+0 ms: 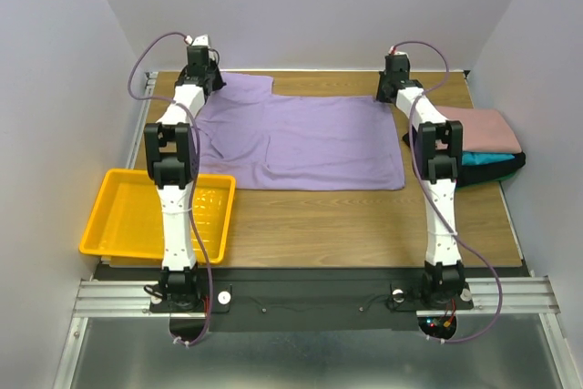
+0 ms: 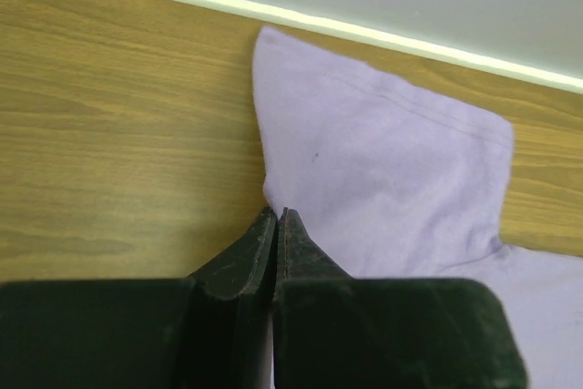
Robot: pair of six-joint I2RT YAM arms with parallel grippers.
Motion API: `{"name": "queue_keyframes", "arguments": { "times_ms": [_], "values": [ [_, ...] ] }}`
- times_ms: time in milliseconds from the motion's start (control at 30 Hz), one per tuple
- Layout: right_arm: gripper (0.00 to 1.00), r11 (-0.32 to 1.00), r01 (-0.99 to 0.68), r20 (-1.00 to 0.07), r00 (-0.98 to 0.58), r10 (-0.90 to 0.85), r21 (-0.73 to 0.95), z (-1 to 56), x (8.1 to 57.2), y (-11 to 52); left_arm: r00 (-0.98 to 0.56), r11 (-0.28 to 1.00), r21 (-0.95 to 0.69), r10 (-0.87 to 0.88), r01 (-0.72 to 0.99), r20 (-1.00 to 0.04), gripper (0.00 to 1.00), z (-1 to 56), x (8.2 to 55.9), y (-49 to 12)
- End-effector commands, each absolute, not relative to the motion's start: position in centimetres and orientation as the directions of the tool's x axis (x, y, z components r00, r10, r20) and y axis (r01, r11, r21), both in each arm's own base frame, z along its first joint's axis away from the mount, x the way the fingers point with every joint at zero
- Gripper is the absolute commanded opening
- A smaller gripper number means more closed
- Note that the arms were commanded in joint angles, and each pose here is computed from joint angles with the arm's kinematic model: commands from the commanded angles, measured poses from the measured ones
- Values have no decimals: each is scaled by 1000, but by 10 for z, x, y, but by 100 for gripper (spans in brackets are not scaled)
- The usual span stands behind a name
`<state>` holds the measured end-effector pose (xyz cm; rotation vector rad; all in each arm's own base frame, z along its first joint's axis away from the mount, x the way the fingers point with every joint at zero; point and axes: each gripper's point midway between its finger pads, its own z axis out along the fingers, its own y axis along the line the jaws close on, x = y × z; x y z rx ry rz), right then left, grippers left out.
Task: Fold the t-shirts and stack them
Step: Fold the tshirt
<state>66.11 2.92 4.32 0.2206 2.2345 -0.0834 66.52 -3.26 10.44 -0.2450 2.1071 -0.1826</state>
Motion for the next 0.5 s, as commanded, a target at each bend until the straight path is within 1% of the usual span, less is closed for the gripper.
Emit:
{"name": "queue_keyframes", "arguments": {
  "times_ms": [0, 33, 67, 133, 167, 200, 233, 267, 333, 367, 433, 467],
  "values": [
    [0, 988, 152, -837, -535, 111, 33, 106, 657, 36, -343, 963, -260, -267, -67, -901, 0, 176, 662, -32],
    [0, 988, 152, -843, -527, 112, 37, 118, 653, 35, -325, 964, -260, -263, -53, -909, 0, 187, 658, -33],
    [0, 988, 153, -829, -548, 109, 29, 109, 645, 35, -332, 965, -257, -261, -57, -906, 0, 178, 653, -32],
    [0, 988, 150, -836, -537, 114, 38, 122, 638, 35, -320, 966, -250, -259, -68, -911, 0, 187, 647, -29],
    [0, 989, 144, -838, -534, 114, 42, 124, 635, 36, -339, 966, -246, -258, -79, -905, 0, 177, 640, -28],
    [0, 989, 141, -826, -552, 116, 45, 117, 628, 36, -304, 967, -244, -253, -68, -918, 0, 192, 638, -28],
    [0, 989, 141, -828, -549, 117, 46, 121, 626, 36, -297, 968, -245, -252, -62, -921, 0, 194, 634, -28],
    [0, 989, 142, -837, -534, 121, 52, 132, 622, 36, -316, 968, -242, -251, -69, -915, 0, 182, 627, -27],
    [0, 989, 142, -825, -553, 117, 45, 124, 612, 36, -284, 970, -240, -242, -44, -928, 0, 195, 622, -29],
    [0, 989, 141, -835, -538, 117, 47, 135, 610, 35, -299, 971, -235, -239, -48, -924, 0, 185, 615, -29],
    [0, 987, 157, -828, -548, 116, 34, 132, 602, 30, -289, 973, -226, -227, -39, -930, 0, 189, 612, -29],
    [0, 986, 162, -835, -537, 118, 35, 139, 599, 30, -299, 973, -225, -230, -49, -926, 0, 184, 609, -27]
  ]
}}
